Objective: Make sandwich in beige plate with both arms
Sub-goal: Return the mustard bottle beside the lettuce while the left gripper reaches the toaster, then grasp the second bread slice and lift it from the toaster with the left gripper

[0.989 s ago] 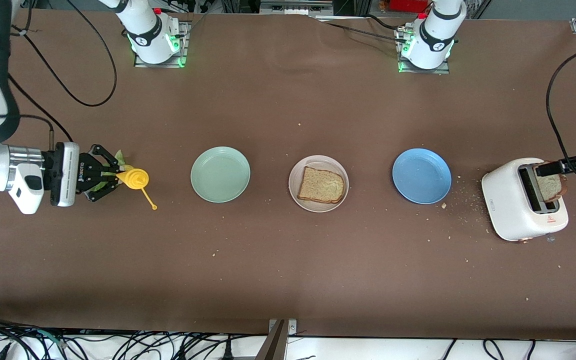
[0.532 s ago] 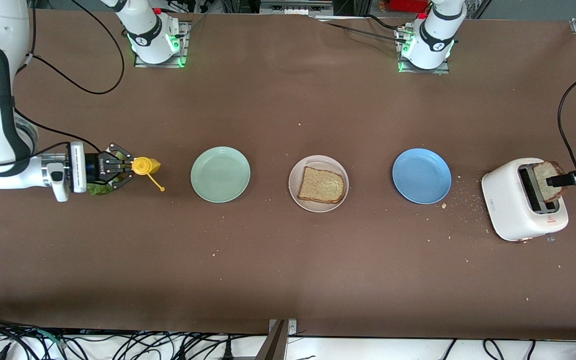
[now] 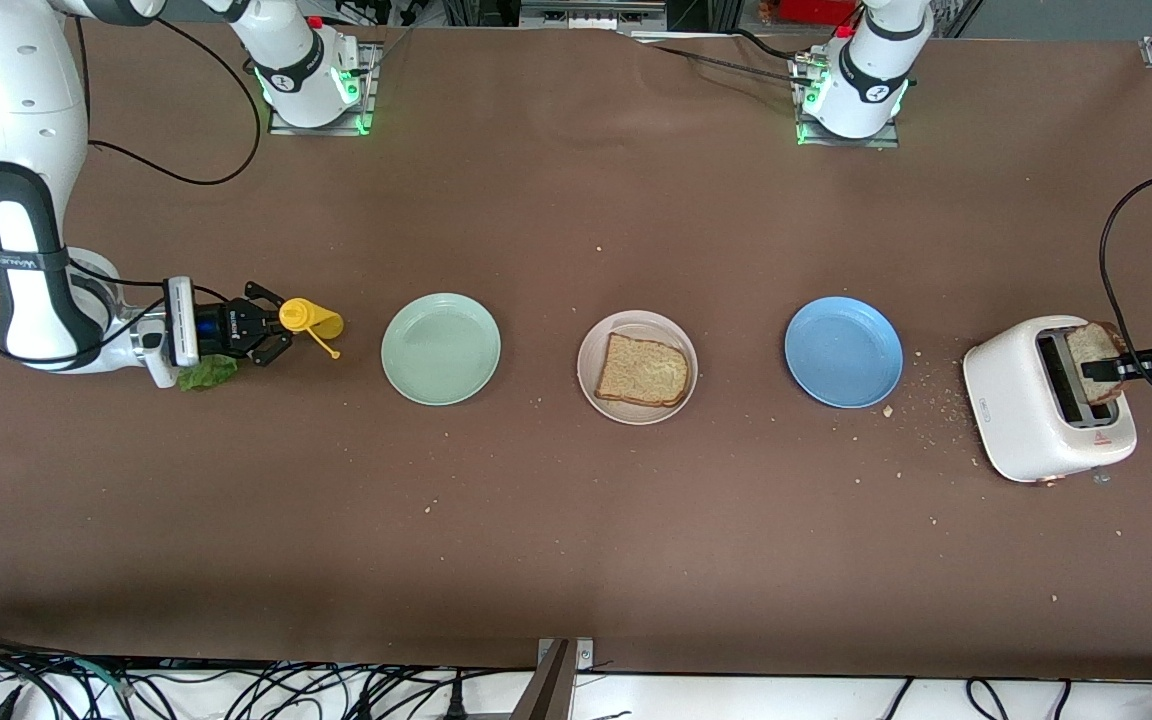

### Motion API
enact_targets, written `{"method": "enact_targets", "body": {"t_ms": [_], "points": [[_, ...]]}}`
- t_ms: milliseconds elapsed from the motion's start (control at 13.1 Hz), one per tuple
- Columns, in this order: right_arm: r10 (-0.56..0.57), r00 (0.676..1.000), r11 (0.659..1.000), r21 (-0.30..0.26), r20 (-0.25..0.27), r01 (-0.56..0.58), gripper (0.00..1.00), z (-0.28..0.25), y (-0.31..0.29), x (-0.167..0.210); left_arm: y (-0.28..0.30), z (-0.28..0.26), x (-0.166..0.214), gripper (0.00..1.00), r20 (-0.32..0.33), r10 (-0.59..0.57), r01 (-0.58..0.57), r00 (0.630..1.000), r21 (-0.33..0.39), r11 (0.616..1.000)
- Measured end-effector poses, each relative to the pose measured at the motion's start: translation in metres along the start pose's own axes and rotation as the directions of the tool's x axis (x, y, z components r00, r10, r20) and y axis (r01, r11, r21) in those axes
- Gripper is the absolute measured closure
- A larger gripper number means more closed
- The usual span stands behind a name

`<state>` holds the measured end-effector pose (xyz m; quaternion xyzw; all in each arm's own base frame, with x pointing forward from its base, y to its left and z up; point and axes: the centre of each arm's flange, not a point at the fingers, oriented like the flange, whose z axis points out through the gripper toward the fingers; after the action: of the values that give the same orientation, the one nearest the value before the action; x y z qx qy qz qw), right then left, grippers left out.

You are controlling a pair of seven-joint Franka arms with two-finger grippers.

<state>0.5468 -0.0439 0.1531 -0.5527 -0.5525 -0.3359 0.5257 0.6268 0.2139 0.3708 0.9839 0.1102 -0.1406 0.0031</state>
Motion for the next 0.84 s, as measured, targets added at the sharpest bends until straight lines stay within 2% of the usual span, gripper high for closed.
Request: {"method": "enact_targets", "body": {"t_ms": [152, 228, 456, 837], "points": [[-0.073, 0.997, 0.997, -0.006, -0.006, 0.073, 0.94, -0.001, -0.002, -0.013, -0.001, 0.002, -0.003, 0.80, 0.026, -0.001, 0.001, 1.000, -0.001, 1.000], [-0.109, 0.994, 0.994, -0.007, -0.008, 0.108, 0.94, -0.001, -0.002, -0.015, -0.001, 0.001, -0.003, 0.87, 0.026, -0.002, 0.002, 1.000, -0.001, 1.000], [-0.194, 0.981, 0.981, -0.023, -0.025, 0.193, 0.94, 0.004, -0.001, -0.024, -0.002, -0.008, -0.007, 0.88, 0.035, -0.004, 0.004, 0.999, 0.000, 1.000], [-0.184, 0.982, 0.983, -0.027, -0.032, 0.183, 0.94, 0.006, 0.001, -0.048, 0.022, -0.090, -0.051, 0.92, 0.068, 0.025, -0.026, 0.997, 0.009, 1.000]]}}
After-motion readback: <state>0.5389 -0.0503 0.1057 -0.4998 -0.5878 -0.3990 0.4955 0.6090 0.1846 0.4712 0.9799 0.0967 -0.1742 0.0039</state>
